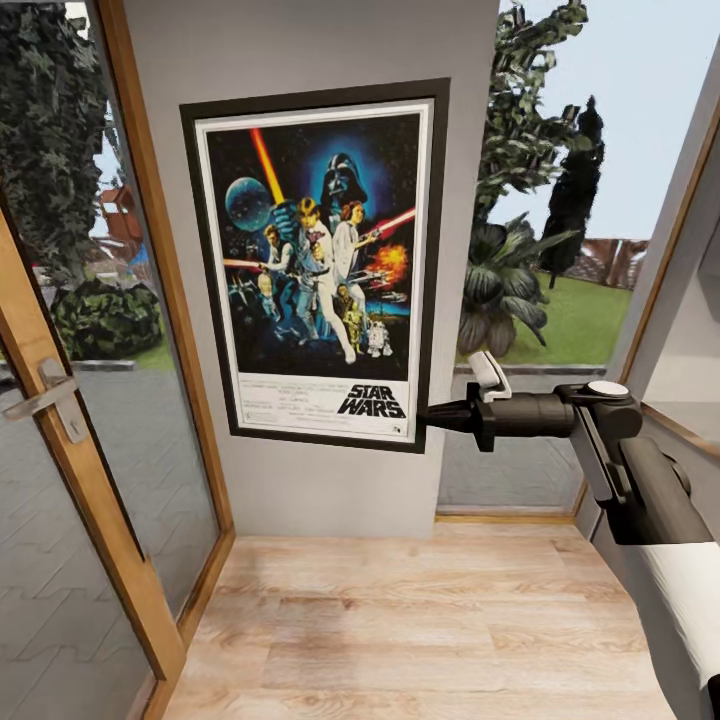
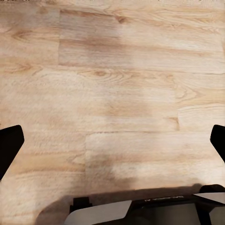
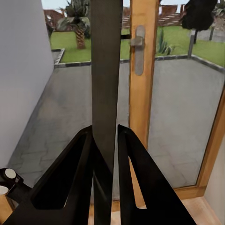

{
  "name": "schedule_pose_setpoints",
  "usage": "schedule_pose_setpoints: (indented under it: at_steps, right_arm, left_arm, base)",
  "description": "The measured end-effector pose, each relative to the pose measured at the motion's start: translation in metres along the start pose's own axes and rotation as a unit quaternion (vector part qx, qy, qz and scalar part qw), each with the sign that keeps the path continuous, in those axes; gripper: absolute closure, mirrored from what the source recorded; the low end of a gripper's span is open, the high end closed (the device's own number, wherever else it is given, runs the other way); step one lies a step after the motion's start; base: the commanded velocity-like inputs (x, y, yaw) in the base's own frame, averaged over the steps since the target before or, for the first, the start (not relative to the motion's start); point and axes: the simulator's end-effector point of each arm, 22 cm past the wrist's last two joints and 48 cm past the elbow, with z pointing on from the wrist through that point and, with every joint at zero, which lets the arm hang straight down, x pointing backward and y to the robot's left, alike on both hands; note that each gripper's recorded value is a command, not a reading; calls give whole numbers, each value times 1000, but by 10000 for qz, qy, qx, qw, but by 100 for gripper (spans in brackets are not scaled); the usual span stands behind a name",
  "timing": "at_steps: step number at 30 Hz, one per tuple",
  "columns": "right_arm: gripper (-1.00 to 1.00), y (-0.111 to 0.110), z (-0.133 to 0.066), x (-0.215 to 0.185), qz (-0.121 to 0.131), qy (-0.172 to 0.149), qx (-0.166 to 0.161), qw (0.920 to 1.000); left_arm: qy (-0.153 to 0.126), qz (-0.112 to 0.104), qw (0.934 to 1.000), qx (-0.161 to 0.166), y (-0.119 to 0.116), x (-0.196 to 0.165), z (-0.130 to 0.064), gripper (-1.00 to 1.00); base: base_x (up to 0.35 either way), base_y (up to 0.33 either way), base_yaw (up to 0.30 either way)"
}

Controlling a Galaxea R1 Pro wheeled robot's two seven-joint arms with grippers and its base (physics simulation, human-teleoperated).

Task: Pick up the poster from the kitchen countertop and hang it on one of the wall nails in the kitchen.

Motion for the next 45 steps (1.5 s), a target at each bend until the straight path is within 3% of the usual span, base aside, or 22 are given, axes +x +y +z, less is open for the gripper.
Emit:
schedule_pose_setpoints:
  at_steps: [28, 45]
  right_arm:
    - [100, 1, 0, -1, -21, -3, -10, 10000]
    - [100, 1, 0, -1, -33, -3, -8, 10000]
  left_arm:
    - [7, -8, 10000, -10, 1, 0, 0, -100]
    - [14, -15, 10000, -14, 2, 1, -1, -100]
  base:
    - [284, 169, 0]
    - [316, 19, 0]
